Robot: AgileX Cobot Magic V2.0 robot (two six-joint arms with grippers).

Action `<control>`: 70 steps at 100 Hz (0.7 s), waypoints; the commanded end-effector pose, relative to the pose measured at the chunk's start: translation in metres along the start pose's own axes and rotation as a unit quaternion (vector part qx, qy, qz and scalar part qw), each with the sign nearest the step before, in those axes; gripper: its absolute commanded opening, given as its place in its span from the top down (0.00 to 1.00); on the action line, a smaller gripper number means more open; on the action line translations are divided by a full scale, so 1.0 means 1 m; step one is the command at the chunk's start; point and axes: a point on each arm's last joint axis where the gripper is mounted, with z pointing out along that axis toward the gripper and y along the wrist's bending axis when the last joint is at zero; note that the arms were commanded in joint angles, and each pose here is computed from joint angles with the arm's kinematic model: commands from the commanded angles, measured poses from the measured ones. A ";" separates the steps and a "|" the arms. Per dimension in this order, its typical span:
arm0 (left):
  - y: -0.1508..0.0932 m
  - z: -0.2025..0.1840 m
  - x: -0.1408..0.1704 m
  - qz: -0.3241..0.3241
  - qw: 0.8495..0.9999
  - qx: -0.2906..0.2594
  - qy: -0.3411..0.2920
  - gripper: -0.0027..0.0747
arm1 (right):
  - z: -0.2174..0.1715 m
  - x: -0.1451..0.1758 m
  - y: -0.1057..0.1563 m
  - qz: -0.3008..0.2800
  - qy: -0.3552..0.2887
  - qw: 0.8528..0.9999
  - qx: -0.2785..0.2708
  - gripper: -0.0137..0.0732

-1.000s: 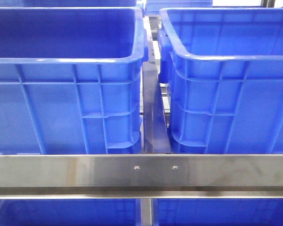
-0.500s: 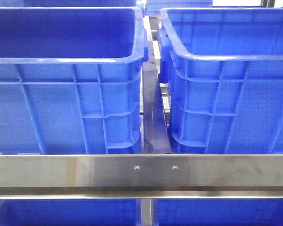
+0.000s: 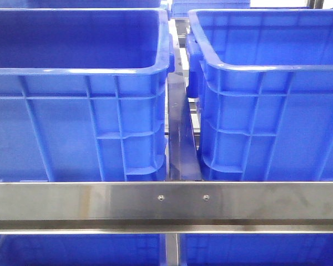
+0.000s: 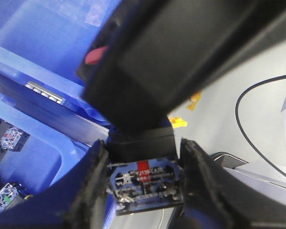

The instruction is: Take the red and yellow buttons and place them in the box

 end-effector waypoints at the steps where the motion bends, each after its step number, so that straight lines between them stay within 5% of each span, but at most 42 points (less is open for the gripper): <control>1: -0.002 -0.022 -0.011 0.000 0.998 0.001 -0.065 0.99 | -0.002 -0.008 0.016 -0.003 -0.018 0.999 -0.041 0.24; 18: -0.002 -0.022 -0.011 0.000 0.998 0.001 -0.065 0.99 | -0.002 -0.007 0.016 -0.004 -0.014 0.999 -0.043 0.28; 42: -0.002 -0.022 -0.011 0.000 0.998 0.001 -0.065 0.99 | -0.002 -0.006 0.017 -0.005 -0.009 0.999 -0.046 0.65; 52: -0.002 -0.022 -0.011 0.000 0.998 0.001 -0.065 0.98 | -0.002 -0.006 0.017 -0.005 -0.009 0.999 -0.046 0.69; 70: 0.000 -0.022 -0.011 0.005 0.998 -0.007 -0.064 0.75 | -0.002 -0.007 0.016 -0.004 -0.011 0.999 -0.043 0.69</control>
